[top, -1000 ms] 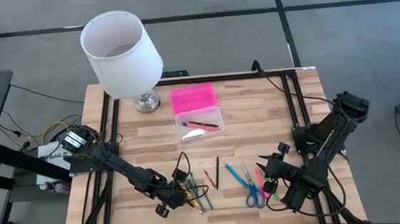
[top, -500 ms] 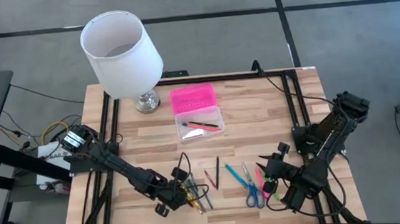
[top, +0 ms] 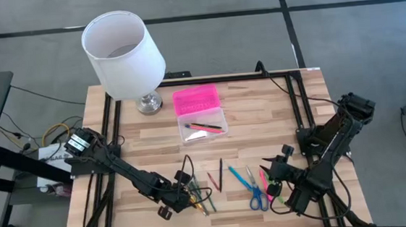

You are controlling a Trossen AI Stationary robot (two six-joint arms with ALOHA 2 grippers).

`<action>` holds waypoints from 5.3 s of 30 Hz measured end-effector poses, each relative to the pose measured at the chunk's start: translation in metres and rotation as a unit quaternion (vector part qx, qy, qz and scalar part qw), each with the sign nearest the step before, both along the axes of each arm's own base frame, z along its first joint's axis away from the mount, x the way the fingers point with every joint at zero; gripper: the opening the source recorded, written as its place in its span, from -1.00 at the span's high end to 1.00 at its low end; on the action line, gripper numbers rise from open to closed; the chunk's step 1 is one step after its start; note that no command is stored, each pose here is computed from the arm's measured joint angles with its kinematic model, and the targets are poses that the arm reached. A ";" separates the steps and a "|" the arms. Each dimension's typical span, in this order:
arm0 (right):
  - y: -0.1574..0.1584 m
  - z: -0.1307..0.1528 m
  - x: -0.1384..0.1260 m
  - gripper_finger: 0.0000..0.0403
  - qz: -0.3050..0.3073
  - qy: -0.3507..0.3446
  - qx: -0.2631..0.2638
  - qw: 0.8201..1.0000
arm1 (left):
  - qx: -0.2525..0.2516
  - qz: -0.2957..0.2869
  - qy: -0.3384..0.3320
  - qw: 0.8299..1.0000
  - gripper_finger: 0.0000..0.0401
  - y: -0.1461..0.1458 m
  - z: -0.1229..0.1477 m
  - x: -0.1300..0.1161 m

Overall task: Pick & place school supplies into a supply box
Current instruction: Put the black pen into the pink supply box, then put the green pen into the pink supply box

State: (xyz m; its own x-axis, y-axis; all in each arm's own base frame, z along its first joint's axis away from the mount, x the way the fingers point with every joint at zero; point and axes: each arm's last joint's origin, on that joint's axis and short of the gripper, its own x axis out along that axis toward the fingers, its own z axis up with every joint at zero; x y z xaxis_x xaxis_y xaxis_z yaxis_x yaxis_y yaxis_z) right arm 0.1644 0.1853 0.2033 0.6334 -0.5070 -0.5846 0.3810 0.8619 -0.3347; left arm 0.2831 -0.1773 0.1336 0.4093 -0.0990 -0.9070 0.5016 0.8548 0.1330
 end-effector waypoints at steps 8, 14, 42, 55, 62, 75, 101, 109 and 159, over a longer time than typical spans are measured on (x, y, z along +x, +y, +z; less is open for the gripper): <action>0.000 0.000 0.002 0.41 0.002 0.002 -0.001 1.000 | -0.007 0.010 0.012 1.000 0.72 -0.001 -0.004 0.000; 0.000 0.000 0.002 0.41 0.002 0.002 -0.001 1.000 | -0.017 0.044 0.043 0.998 0.76 0.001 -0.006 -0.004; 0.000 0.000 0.002 0.41 0.002 0.001 -0.001 1.000 | -0.032 0.151 0.164 0.974 0.75 0.001 -0.009 -0.026; 0.000 0.000 0.002 0.41 0.002 0.002 -0.001 1.000 | -0.020 0.143 0.171 0.975 0.91 0.000 -0.004 -0.025; 0.000 0.000 0.002 0.41 0.003 0.002 -0.002 1.000 | 0.020 0.147 0.210 0.966 0.89 -0.001 0.011 -0.024; -0.001 0.001 0.002 0.41 0.005 -0.007 -0.011 1.000 | 0.189 0.179 0.137 0.956 0.89 0.014 0.058 -0.008; -0.001 0.000 0.001 0.41 0.007 -0.015 -0.022 1.000 | 0.097 0.392 -0.080 0.912 0.89 0.247 0.075 0.092; -0.011 -0.014 -0.003 0.41 0.001 0.000 -0.043 0.999 | 0.086 0.381 -0.051 0.919 0.88 0.254 0.060 0.094; -0.010 -0.028 0.013 0.41 -0.187 0.187 0.322 0.909 | 0.216 0.269 -0.019 0.938 0.36 0.031 0.098 -0.005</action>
State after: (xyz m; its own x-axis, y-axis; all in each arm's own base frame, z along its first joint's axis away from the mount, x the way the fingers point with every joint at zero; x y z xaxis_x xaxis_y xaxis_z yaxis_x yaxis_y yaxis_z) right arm 0.1774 0.1756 0.1753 0.1842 -0.1232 -0.9751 0.6505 0.7590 0.0270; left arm 0.2779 -0.1459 0.2319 0.3271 0.5051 -0.7987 0.0007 0.8450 0.5347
